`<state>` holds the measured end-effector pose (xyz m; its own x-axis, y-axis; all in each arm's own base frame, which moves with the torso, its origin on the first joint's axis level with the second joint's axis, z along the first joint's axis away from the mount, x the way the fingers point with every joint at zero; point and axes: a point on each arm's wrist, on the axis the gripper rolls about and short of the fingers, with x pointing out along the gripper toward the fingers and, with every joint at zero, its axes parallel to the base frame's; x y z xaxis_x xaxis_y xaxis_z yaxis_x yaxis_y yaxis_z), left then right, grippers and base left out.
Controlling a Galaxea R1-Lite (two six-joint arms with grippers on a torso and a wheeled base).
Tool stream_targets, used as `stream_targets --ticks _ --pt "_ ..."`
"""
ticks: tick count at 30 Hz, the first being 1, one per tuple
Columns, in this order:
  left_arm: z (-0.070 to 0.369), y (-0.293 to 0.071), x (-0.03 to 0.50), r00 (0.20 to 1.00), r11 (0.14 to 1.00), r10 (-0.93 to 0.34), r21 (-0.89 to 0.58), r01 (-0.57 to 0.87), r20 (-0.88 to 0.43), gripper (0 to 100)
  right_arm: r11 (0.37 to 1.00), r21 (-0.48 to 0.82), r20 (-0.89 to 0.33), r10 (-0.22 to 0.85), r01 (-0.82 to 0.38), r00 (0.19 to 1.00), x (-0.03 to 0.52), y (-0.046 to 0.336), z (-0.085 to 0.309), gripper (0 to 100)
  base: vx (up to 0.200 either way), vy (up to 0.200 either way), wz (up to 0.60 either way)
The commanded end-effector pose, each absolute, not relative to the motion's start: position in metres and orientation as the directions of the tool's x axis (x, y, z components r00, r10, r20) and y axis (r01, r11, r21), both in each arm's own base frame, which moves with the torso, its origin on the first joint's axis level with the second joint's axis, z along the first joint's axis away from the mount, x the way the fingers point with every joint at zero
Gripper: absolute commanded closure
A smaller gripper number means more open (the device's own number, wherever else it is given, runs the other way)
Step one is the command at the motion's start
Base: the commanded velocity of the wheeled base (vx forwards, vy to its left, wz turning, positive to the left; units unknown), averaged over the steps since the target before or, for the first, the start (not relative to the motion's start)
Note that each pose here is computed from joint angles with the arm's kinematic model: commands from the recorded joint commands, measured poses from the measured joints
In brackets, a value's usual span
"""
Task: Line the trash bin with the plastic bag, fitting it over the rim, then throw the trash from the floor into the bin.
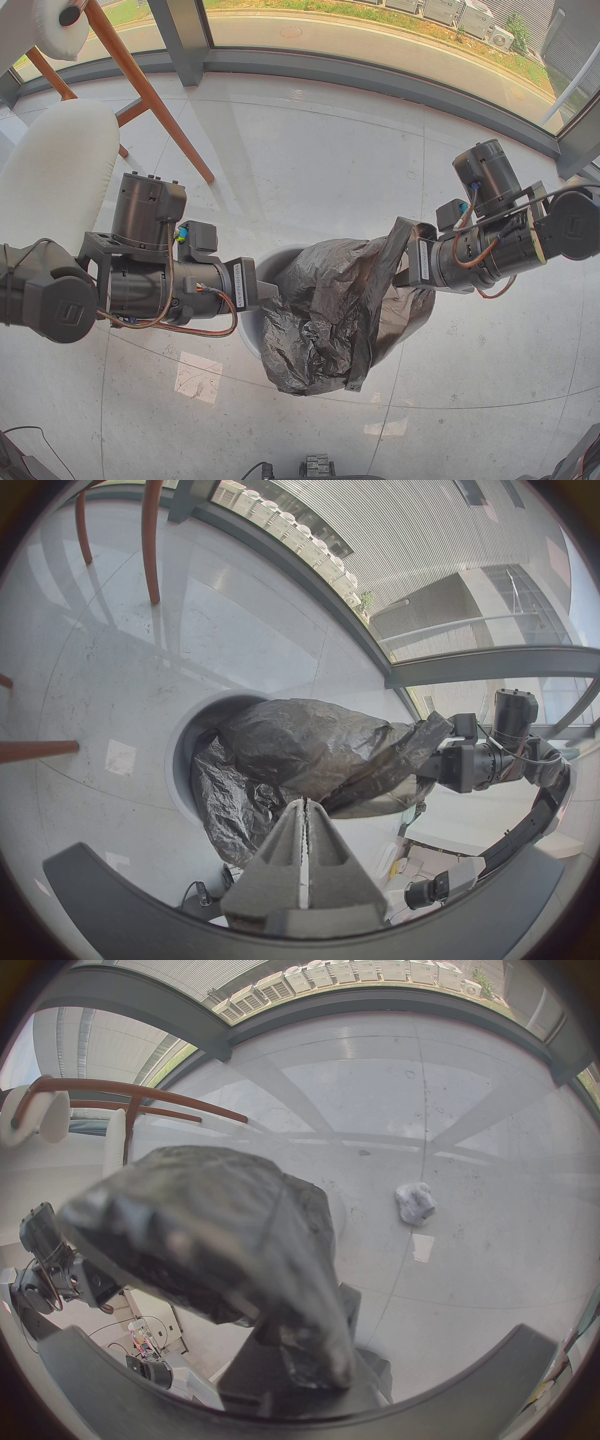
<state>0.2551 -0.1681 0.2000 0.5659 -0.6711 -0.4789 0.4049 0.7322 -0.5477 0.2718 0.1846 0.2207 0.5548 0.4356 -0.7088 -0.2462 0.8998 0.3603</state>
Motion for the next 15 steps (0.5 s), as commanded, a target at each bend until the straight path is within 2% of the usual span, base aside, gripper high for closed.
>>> stream_targets --ticks 1,7,8,11,15 --pt "0.199 -0.187 0.239 0.513 0.701 -0.71 -0.55 0.454 -0.482 100 0.895 0.364 -0.713 0.446 -0.258 0.541 0.28 0.193 0.217 100 0.0 0.0 0.0" --pt "0.183 -0.215 0.231 0.448 0.691 -0.723 -0.529 0.494 -0.526 100 0.903 0.354 -0.73 0.429 -0.243 0.533 0.282 0.194 0.209 100 0.0 0.0 0.0" --pt "0.18 -0.217 0.23 0.44 0.691 -0.722 -0.525 0.497 -0.534 0 0.903 0.355 -0.728 0.43 -0.242 0.533 0.282 0.194 0.209 100 0.0 0.0 0.0" --pt "0.169 -0.232 0.225 0.408 0.689 -0.72 -0.504 0.521 -0.562 0 0.903 0.357 -0.726 0.429 -0.239 0.537 0.283 0.193 0.209 100 0.0 0.0 0.0" --pt "0.15 -0.248 0.232 0.413 0.707 -0.696 -0.459 0.538 -0.587 0 0.902 0.36 -0.722 0.432 -0.24 0.54 0.283 0.193 0.211 100 0.0 0.0 0.0"
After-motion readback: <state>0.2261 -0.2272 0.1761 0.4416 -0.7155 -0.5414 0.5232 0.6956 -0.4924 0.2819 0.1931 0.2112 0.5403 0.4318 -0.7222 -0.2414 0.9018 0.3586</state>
